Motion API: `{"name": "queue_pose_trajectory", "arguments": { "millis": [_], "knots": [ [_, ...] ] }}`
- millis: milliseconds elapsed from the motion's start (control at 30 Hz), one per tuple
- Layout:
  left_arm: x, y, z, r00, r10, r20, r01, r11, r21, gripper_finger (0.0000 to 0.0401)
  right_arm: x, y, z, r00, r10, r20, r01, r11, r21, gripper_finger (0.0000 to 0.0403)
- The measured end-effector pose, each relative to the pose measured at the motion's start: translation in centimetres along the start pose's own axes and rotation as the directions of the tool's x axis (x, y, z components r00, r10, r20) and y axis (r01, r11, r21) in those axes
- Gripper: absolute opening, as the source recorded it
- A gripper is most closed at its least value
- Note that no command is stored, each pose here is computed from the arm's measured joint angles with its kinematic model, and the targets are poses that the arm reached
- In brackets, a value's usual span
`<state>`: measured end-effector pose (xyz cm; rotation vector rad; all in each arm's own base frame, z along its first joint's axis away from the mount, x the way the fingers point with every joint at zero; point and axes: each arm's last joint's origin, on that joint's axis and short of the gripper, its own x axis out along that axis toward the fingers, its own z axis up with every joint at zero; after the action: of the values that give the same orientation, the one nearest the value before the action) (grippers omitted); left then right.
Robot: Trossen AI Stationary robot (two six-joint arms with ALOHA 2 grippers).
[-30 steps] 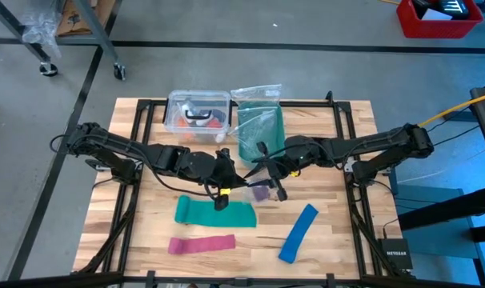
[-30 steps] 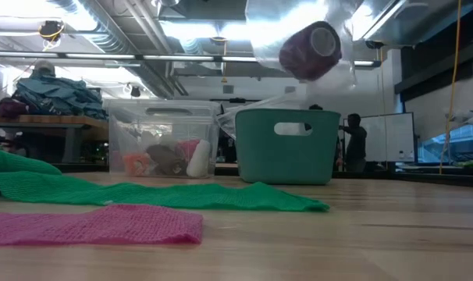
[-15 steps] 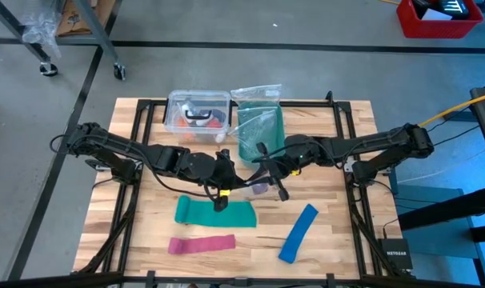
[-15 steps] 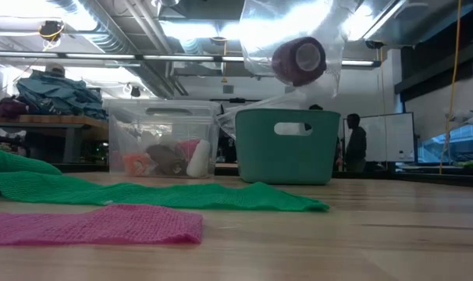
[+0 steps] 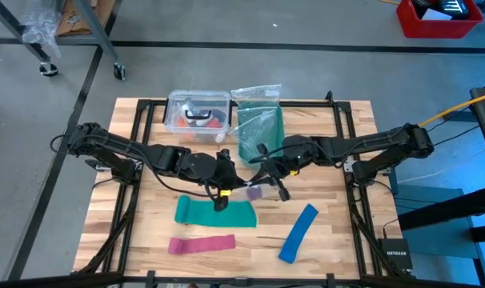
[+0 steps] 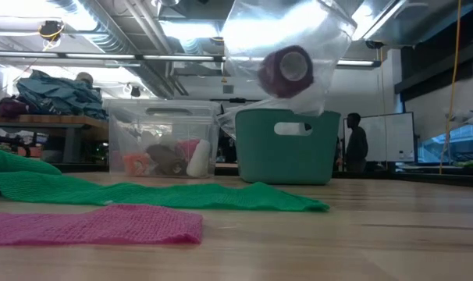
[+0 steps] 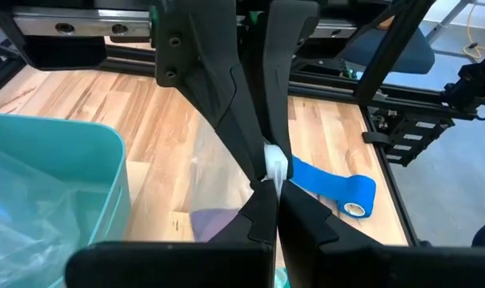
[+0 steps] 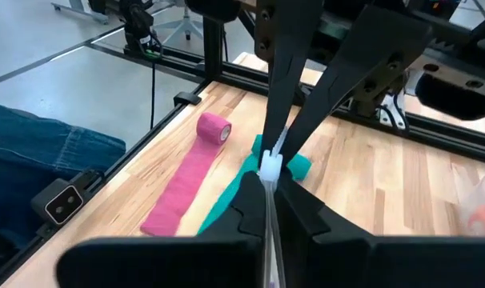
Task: Roll bandage
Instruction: Close the transparent zip bag
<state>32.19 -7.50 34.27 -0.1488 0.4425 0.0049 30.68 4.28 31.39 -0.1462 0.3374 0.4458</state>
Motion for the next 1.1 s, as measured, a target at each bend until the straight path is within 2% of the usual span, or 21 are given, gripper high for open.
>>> {"name": "queue_pose_trajectory", "arguments": {
  "millis": [300, 667, 767, 1000, 1100],
  "knots": [
    [-0.10, -0.42, -0.30, 1.000, -0.007, -0.021, 0.007, 1.000, 0.017, 0.0000, 0.02, 0.17, -0.42, 0.999, 0.036, -0.034, -0.035, 0.999, 0.014, 0.0018],
    [-0.18, -0.51, -0.13, 1.000, -0.021, -0.007, 0.021, 1.000, 0.004, 0.0003, 0.04, 0.04, 0.24, 0.999, 0.013, 0.031, -0.013, 1.000, -0.010, 0.0014],
    [-0.18, -0.53, -0.01, 1.000, -0.024, 0.005, 0.024, 1.000, 0.010, 0.0021, 0.03, 0.03, 0.24, 0.999, 0.011, 0.031, -0.010, 1.000, -0.010, 0.0006],
    [-0.18, -0.59, 0.27, 0.999, -0.031, 0.033, 0.030, 0.999, 0.028, 0.0102, 0.03, -0.03, 0.29, 0.999, -0.002, 0.035, 0.002, 1.000, -0.012, 0.0010],
    [-0.17, -0.58, 0.26, 0.999, -0.031, 0.033, 0.030, 0.999, 0.020, 0.0124, 0.02, -0.10, 0.28, 0.999, -0.025, 0.031, 0.025, 1.000, -0.012, 0.0007]
  ]
}}
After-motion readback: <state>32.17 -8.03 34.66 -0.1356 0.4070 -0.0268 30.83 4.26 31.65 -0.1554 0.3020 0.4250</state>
